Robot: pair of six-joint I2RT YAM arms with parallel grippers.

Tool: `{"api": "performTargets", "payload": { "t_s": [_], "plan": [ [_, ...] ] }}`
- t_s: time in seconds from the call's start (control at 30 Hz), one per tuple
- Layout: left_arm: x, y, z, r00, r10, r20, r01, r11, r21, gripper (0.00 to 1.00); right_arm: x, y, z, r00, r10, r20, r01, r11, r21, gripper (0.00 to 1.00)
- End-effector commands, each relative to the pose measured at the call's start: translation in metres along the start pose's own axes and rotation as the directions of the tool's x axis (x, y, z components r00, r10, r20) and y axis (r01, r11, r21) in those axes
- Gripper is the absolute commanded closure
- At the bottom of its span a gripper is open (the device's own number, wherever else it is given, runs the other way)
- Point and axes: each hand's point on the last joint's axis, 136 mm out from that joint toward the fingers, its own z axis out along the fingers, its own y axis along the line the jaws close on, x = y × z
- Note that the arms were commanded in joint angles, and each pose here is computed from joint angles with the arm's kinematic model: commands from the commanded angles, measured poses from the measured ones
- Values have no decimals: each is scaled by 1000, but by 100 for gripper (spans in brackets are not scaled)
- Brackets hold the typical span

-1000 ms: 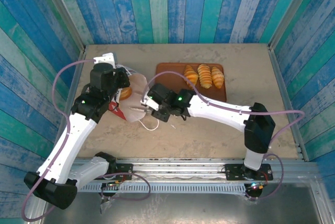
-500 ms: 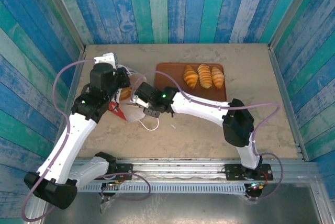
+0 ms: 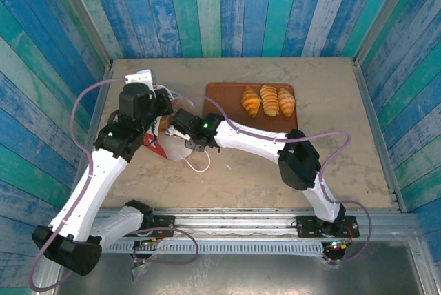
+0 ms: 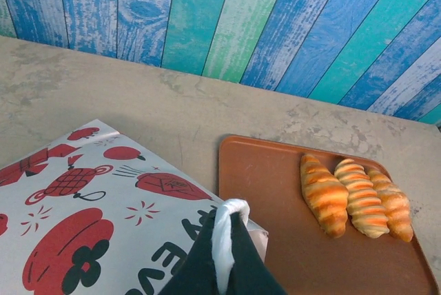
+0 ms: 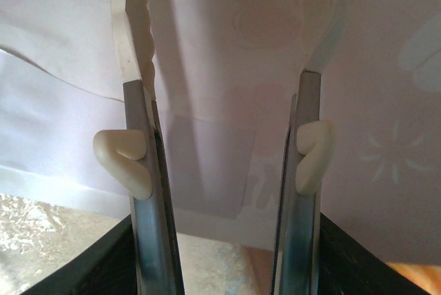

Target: Take the fake bread out of the paper bag

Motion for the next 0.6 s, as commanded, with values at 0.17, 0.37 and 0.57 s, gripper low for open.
{"api": "performTargets", "payload": {
  "t_s": [0.17, 0.37, 0.57],
  "plan": [
    [-7, -7, 1, 1000, -14, 27, 13, 999, 34, 100, -16, -2, 8, 1000, -28, 12, 28, 999, 32, 43],
    [-6, -7, 0, 999, -17, 28, 16, 999, 34, 100, -21, 1, 9, 1000, -8, 22, 8, 1000, 16, 50],
    [-4, -5, 2, 999, -18, 33, 17, 999, 29, 100, -22, -5, -16, 994, 84, 67, -83, 996, -15, 56]
  ]
}}
